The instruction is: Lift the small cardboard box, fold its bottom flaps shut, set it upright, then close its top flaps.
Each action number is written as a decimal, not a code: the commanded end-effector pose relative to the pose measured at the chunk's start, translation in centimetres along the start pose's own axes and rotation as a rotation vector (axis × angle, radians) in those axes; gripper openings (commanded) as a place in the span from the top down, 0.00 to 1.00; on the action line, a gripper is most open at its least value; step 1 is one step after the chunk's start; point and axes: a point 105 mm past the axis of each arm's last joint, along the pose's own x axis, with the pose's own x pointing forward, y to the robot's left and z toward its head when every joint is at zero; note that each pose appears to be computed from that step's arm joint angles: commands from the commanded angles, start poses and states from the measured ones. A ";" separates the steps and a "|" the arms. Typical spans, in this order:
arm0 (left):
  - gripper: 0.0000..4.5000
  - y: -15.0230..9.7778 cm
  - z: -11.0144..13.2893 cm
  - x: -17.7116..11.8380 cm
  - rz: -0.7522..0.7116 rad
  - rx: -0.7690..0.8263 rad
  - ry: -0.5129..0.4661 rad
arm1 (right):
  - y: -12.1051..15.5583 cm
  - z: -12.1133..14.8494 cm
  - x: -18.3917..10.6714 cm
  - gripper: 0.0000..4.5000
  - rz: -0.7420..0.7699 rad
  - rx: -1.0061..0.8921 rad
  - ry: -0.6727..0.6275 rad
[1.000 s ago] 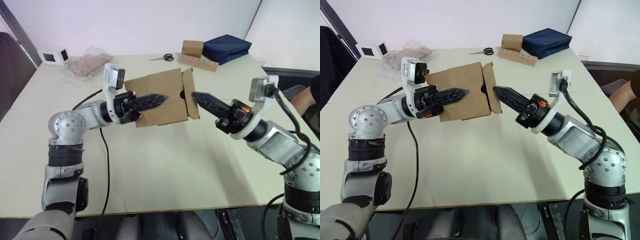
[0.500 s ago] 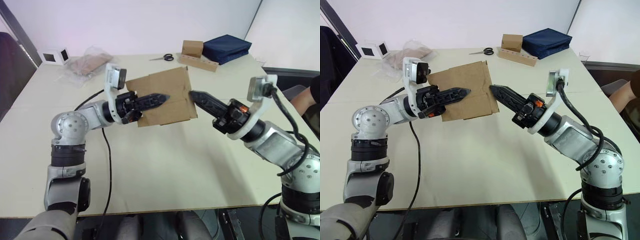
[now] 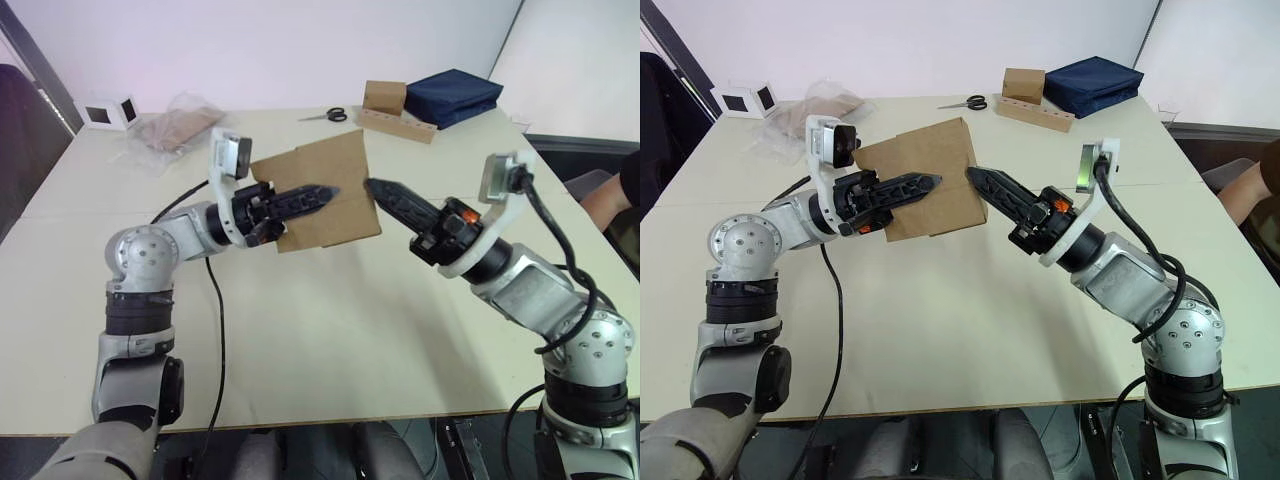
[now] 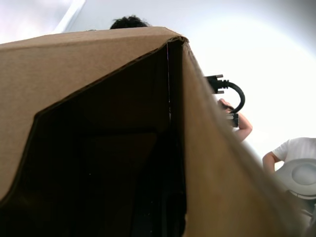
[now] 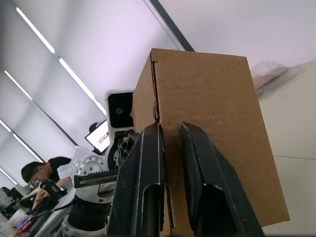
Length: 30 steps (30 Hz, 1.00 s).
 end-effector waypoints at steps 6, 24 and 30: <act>1.00 -0.7 -0.2 1.0 -0.054 0.022 0.019 | 3.0 -1.4 0.5 0.87 0.132 -0.103 0.104; 1.00 -0.9 0.5 0.3 -0.039 0.042 0.023 | 0.7 2.6 -1.5 0.87 0.075 -0.064 -0.024; 1.00 -0.9 0.7 0.2 -0.036 0.046 0.009 | -0.4 2.4 -2.0 0.87 0.026 -0.032 -0.039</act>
